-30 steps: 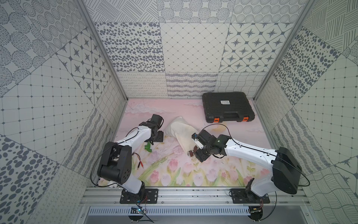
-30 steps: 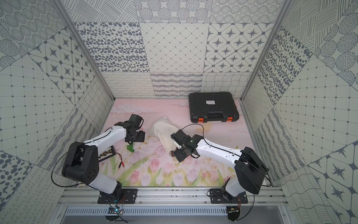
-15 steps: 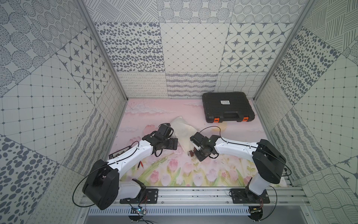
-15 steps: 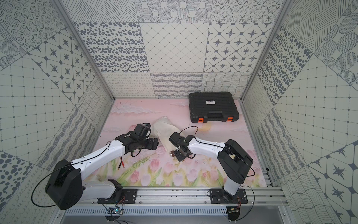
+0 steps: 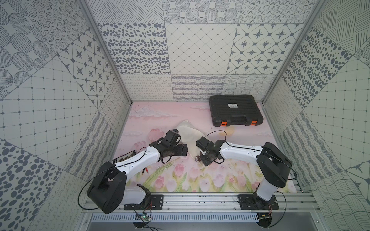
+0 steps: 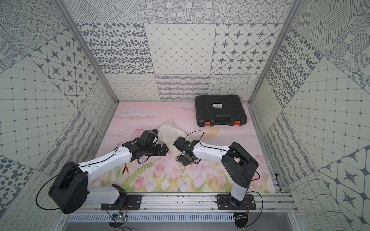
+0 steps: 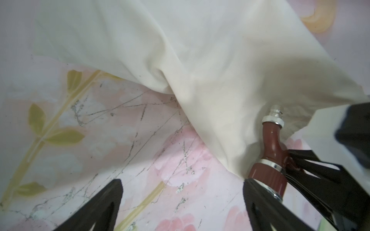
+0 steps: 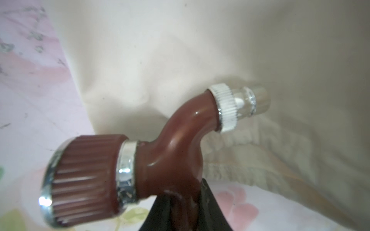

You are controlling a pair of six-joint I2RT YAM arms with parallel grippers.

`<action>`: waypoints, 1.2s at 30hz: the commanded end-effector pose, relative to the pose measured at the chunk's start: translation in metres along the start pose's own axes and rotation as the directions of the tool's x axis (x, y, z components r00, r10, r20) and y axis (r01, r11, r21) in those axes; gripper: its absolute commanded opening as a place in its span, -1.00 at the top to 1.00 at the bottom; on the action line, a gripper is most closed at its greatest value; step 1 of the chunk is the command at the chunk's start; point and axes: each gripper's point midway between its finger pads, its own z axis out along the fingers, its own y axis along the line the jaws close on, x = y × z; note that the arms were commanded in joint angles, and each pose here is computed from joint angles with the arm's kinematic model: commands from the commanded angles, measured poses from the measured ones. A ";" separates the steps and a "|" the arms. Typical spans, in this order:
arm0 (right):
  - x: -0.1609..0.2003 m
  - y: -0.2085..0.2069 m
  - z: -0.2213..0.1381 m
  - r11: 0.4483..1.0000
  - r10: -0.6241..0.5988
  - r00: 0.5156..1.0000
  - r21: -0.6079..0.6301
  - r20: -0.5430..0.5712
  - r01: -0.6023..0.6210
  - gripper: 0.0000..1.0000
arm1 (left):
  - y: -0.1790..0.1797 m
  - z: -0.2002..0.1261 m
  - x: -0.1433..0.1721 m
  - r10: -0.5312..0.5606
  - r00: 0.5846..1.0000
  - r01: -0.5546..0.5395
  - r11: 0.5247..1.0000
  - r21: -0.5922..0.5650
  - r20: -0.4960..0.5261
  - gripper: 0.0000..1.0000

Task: Close the soil bag
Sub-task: Pick up the distractor from the center of the board, then place the distractor at the center of the board.

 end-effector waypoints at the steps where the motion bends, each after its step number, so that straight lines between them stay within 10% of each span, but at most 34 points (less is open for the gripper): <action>1: -0.019 -0.007 -0.045 0.999 0.033 0.992 0.004 0.125 -0.034 0.76 | -0.011 -0.005 -0.010 -0.013 0.999 0.011 0.999 0.048 0.043 -0.97; 10: 0.010 -0.135 -0.124 0.922 0.278 0.912 0.182 0.300 -0.341 0.80 | -0.022 -0.009 -0.010 0.053 0.998 -0.055 0.997 0.045 0.045 -0.96; 23: 0.081 -0.273 -0.060 0.549 0.760 0.599 0.243 0.254 -0.800 0.75 | -0.066 0.005 0.015 0.299 0.954 -0.300 0.954 -0.010 -0.027 -0.93; 36: 0.093 -0.274 -0.017 0.553 0.798 0.582 0.191 0.159 -0.811 0.01 | -0.118 0.048 0.060 0.647 0.748 -0.655 0.755 -0.008 -0.150 -0.74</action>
